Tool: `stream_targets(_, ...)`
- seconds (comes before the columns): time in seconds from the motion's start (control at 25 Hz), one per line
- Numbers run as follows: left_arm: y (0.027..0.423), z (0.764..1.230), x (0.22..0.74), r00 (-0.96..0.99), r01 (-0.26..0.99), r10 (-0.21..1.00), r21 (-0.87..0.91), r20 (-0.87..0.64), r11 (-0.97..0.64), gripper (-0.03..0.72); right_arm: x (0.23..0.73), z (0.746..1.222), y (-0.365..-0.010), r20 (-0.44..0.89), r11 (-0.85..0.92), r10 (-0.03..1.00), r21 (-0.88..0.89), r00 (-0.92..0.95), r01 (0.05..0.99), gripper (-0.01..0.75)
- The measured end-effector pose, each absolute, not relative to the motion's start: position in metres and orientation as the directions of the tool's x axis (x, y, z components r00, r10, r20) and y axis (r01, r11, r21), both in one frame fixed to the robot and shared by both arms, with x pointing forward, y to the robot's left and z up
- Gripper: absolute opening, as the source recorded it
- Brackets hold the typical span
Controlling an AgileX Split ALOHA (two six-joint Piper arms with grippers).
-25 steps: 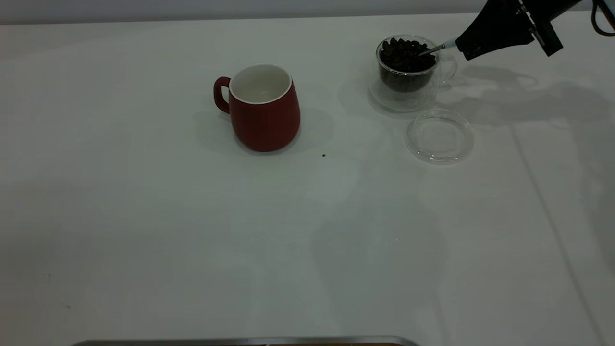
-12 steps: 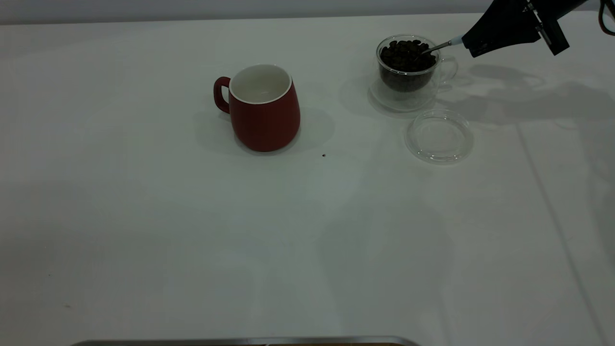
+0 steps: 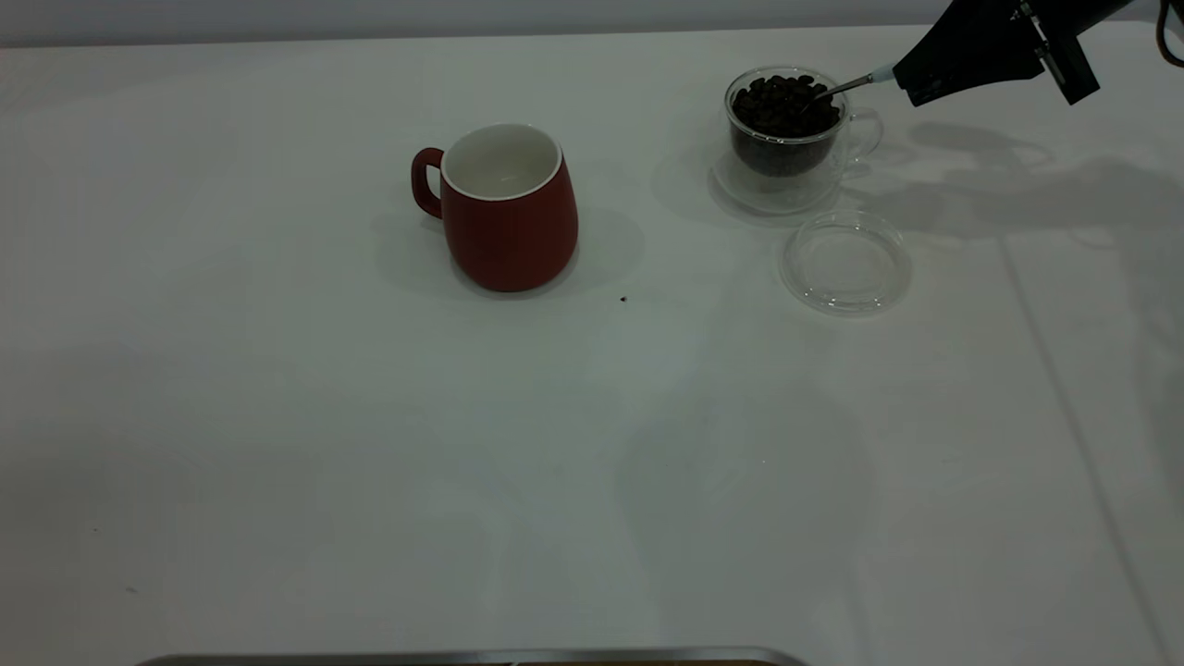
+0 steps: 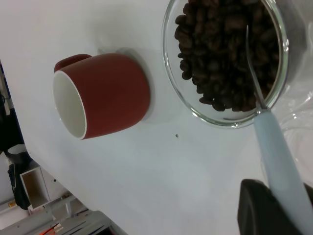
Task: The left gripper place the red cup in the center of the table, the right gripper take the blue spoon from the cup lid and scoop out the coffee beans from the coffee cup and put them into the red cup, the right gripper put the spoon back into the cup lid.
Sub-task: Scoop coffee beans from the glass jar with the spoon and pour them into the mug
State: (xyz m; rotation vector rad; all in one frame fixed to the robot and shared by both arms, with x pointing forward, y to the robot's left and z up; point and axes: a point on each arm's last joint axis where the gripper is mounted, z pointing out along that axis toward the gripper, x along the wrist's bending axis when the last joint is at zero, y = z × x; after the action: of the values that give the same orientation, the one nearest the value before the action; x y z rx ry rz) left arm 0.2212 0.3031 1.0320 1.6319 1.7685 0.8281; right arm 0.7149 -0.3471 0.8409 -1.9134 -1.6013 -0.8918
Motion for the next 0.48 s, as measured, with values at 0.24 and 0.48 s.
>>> stream_targets(0.24, 0.3031, 1.032, 0.2212, -0.076, 0.631, 0.997, 0.773, -0.009, 0.056, 0.5, 0.7148, 0.8446, -0.348, 0.742, -0.195, 0.664, 0.048, 0.096, 0.98, 0.097)
stream_targets(0.48, 0.3031, 1.032, 0.2212, -0.077, 0.631, 0.997, 0.773, -0.01, 0.057, 0.5, 0.7074, 0.8433, -0.3469, 0.749, -0.202, 0.652, 0.025, 0.115, 0.979, 0.097)
